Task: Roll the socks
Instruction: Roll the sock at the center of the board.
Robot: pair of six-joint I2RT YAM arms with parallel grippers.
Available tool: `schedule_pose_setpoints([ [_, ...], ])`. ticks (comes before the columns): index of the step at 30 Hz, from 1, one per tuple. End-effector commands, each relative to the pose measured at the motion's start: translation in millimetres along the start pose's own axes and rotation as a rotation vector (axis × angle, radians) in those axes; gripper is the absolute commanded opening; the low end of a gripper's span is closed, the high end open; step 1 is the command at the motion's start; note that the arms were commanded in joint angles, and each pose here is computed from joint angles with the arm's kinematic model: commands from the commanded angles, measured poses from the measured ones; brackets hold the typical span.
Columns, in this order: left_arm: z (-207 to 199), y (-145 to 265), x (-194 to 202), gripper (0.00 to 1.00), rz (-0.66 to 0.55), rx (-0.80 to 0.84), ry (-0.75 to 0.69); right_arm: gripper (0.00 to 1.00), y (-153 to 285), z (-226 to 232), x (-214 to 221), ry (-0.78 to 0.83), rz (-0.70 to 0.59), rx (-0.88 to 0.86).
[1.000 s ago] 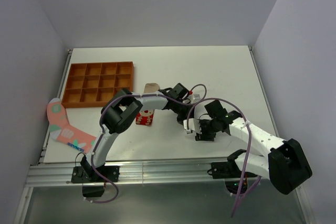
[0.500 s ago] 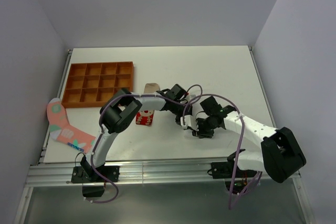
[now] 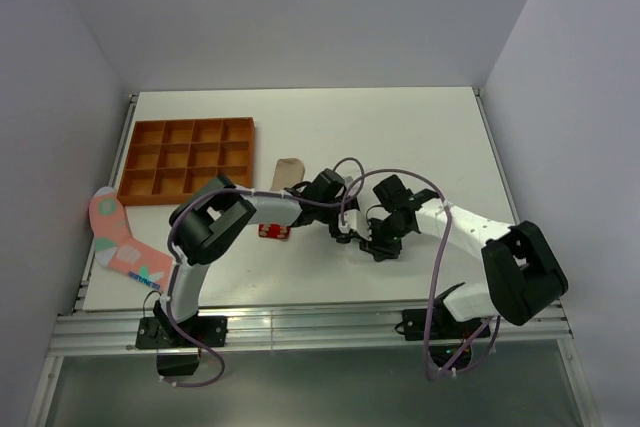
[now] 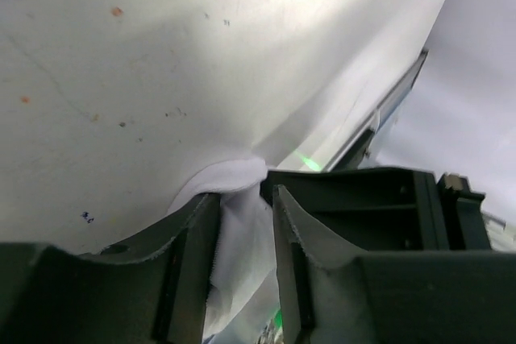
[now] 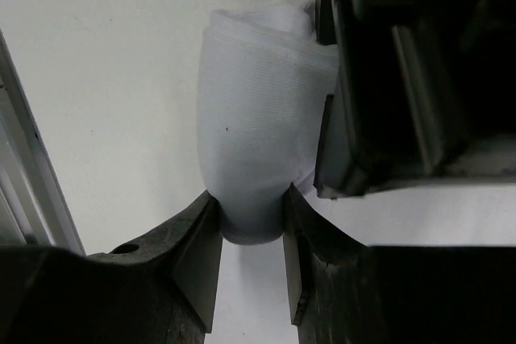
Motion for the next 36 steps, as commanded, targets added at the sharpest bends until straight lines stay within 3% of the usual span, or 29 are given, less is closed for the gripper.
schedule_pose_setpoints([
  [1,5,0,-12,0.4,-0.182,-0.051,0.01,0.18,-10,-8,8,-0.002,0.064,0.014],
  [7,7,17,-19,0.43,-0.32,-0.051,-0.038,0.18,-13,-10,8,-0.012,0.078,-0.016],
  [12,23,35,-25,0.45,-0.421,-0.09,-0.009,0.17,-13,-14,6,-0.029,0.085,-0.024],
  [22,17,80,-26,0.5,-0.626,-0.12,0.077,0.17,-15,-18,1,-0.083,0.095,-0.085],
  [28,9,98,-7,0.53,-0.696,-0.05,0.089,0.17,-17,-22,-3,-0.15,0.094,-0.124],
  [36,6,79,30,0.53,-0.698,0.018,0.094,0.16,-18,-33,-8,-0.279,0.063,-0.198],
])
Point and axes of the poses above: each gripper's point midway between its finger pads, its own y axis back along the fingers, its own z axis along the line the jaws close on, x = y × z, the point moved 7 cm from there along y, back along the fingers, and after that the axes turned 8 degrees about y, right-handed, at the moved point
